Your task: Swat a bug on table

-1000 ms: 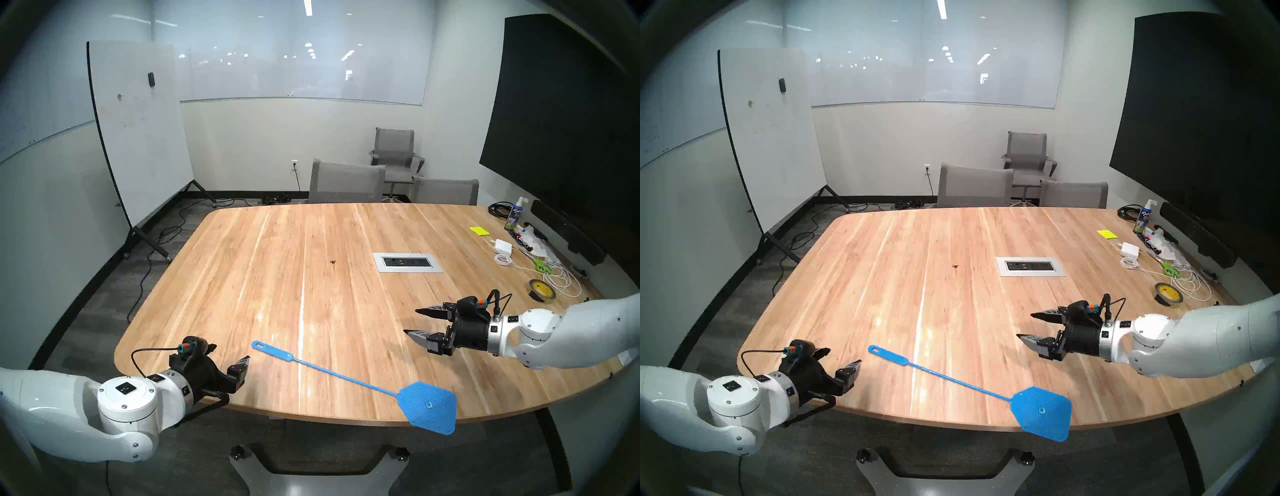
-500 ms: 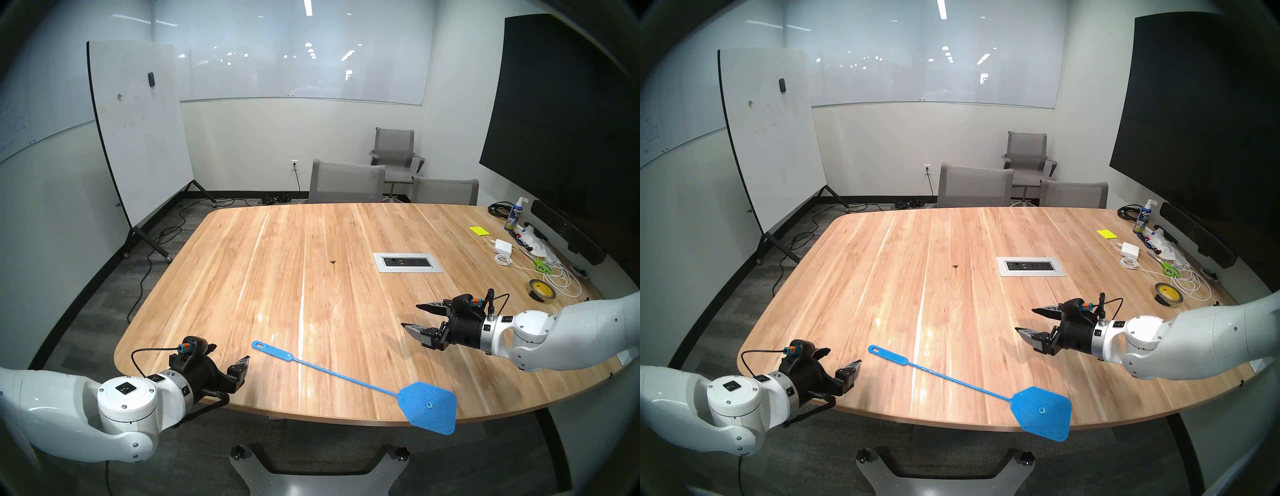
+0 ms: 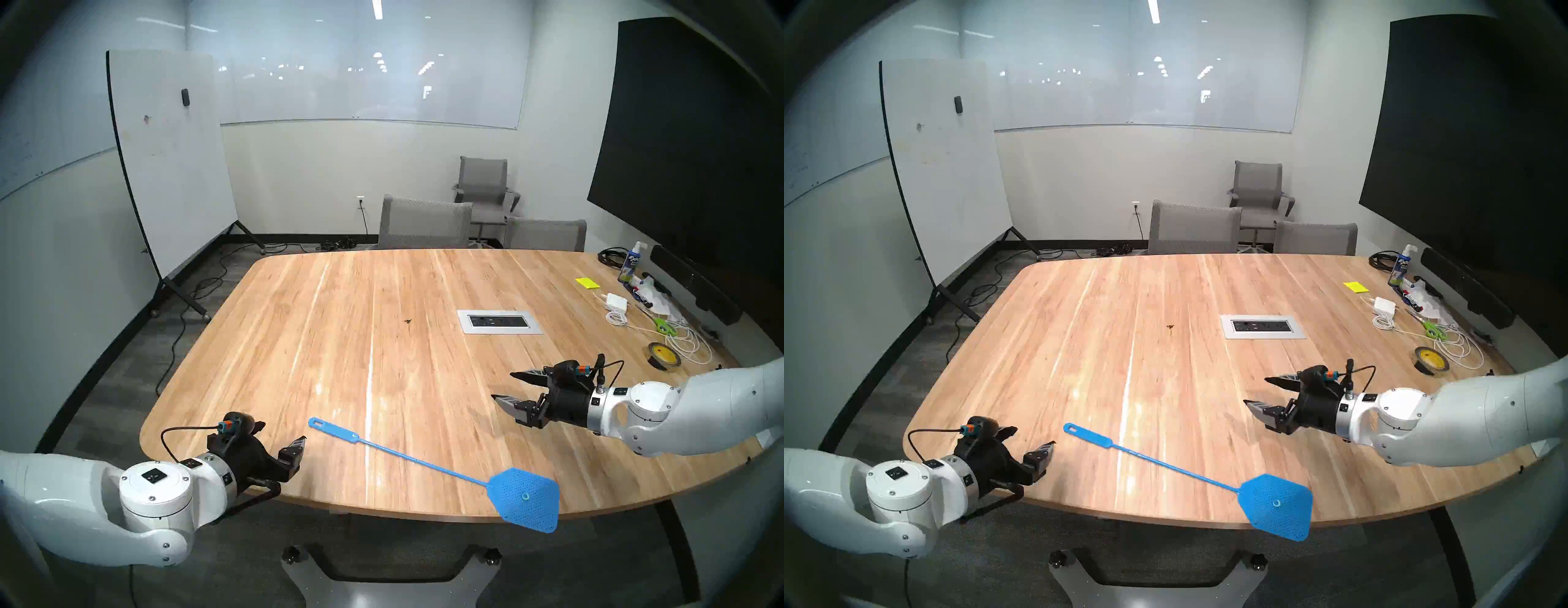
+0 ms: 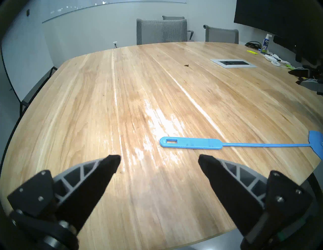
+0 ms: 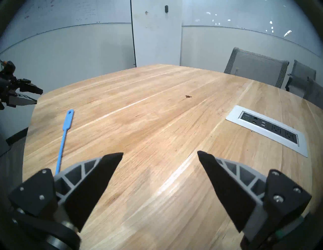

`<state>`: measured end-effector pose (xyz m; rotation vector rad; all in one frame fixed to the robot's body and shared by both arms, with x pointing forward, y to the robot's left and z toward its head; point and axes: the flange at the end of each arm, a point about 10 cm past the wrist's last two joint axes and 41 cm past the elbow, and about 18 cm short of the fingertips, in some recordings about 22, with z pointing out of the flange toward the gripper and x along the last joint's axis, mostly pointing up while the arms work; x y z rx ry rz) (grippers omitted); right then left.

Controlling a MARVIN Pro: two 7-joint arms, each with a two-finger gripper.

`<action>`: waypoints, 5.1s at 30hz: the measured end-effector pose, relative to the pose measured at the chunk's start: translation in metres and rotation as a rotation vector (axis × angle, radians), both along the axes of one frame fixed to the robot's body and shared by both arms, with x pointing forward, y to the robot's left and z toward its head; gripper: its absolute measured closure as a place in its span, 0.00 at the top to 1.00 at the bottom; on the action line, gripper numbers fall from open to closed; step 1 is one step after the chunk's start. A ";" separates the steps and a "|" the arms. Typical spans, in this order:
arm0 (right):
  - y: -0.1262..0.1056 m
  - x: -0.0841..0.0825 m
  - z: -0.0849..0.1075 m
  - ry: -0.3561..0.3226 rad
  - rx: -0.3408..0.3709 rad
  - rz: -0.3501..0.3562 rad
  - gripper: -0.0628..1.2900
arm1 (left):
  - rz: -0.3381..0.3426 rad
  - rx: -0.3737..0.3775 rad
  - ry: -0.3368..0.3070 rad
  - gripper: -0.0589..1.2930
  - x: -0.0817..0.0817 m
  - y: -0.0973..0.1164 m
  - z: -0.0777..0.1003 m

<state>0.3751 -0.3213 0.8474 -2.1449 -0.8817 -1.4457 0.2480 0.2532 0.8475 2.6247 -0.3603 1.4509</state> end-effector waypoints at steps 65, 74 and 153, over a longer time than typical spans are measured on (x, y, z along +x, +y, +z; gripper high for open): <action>0.000 -0.001 -0.001 0.002 0.001 0.000 0.94 | -0.612 0.300 0.138 0.94 0.088 -0.052 0.000; -0.001 -0.001 -0.001 0.002 0.001 0.000 0.94 | -0.640 0.271 0.149 0.94 0.098 -0.052 -0.014; -0.001 -0.001 -0.001 0.003 0.001 0.000 0.94 | -0.792 0.265 0.202 0.55 0.110 -0.055 -0.042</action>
